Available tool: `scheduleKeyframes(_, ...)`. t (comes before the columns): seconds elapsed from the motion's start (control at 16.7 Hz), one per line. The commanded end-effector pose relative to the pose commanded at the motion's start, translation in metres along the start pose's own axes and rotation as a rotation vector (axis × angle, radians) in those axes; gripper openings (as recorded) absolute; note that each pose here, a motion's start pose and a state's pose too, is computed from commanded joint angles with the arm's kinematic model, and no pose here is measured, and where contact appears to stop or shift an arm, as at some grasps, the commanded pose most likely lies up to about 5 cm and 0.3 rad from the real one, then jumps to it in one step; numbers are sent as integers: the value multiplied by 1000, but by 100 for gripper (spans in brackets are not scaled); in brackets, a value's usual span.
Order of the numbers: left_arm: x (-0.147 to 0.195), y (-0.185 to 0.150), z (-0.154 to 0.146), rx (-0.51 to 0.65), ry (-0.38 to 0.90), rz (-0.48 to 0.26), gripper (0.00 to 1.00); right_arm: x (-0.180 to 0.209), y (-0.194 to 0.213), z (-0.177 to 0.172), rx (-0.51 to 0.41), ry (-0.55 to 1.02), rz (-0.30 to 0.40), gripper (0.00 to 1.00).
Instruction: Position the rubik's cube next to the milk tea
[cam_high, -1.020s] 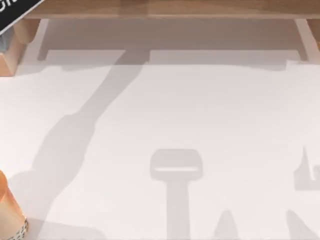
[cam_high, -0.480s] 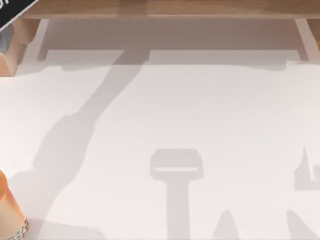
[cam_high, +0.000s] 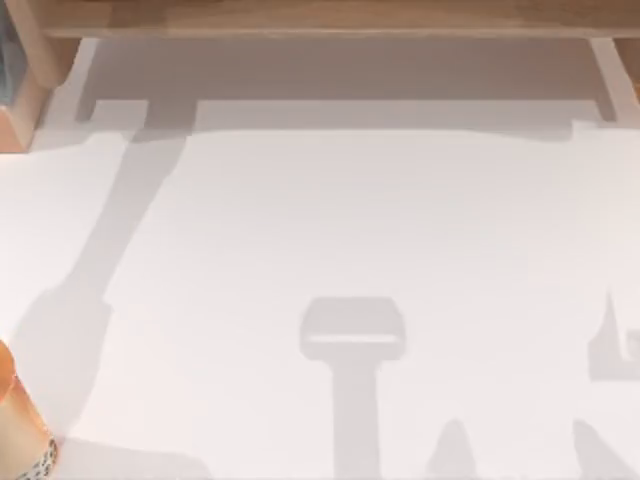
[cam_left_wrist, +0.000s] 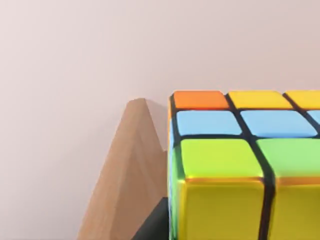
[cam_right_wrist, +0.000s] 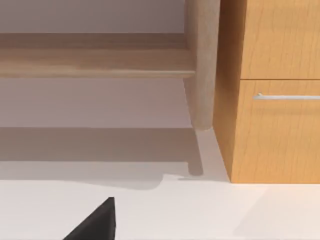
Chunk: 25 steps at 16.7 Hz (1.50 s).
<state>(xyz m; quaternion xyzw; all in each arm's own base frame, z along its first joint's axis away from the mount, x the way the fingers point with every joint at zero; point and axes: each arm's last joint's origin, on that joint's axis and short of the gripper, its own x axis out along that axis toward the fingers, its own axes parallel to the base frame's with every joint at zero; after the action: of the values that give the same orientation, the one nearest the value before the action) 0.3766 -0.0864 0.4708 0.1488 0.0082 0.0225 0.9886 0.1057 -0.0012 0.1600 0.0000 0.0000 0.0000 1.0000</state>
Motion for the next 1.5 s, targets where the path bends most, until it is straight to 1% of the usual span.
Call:
scheduleKeyframes(0.12,-20,41,-12,99,89,33,0,0,0,0,0,0,0,100)
scheduleKeyframes(0.24,-34,71,-42,189,237,37,0,0,0,0,0,0,0,100)
scheduleKeyframes(0.36,-44,90,-88,252,437,3,0,0,0,0,0,0,0,100)
scheduleKeyframes(0.48,-55,102,-144,274,666,-58,0,0,0,0,0,0,0,100)
scheduleKeyframes(0.6,-71,112,-204,246,907,-127,0,0,0,0,0,0,0,100)
scheduleKeyframes(0.72,-95,120,-257,173,1131,-186,0,0,0,0,0,0,0,100)
scheduleKeyframes(0.78,-108,124,-278,124,1225,-209,0,0,0,0,0,0,0,100)
scheduleKeyframes(0.9,-135,129,-310,13,1375,-243,0,0,0,0,0,0,0,100)
scheduleKeyframes(1.02,-156,132,-330,-95,1473,-267,0,0,0,0,0,0,0,100)
scheduleKeyframes(1.14,-169,133,-341,-172,1526,-284,0,0,0,0,0,0,0,100)
scheduleKeyframes(1.2,-171,133,-343,-187,1536,-289,0,0,0,0,0,0,0,100)
scheduleKeyframes(1.5,-170,133,-342,-178,1532,-289,0,0,0,0,0,0,0,100)
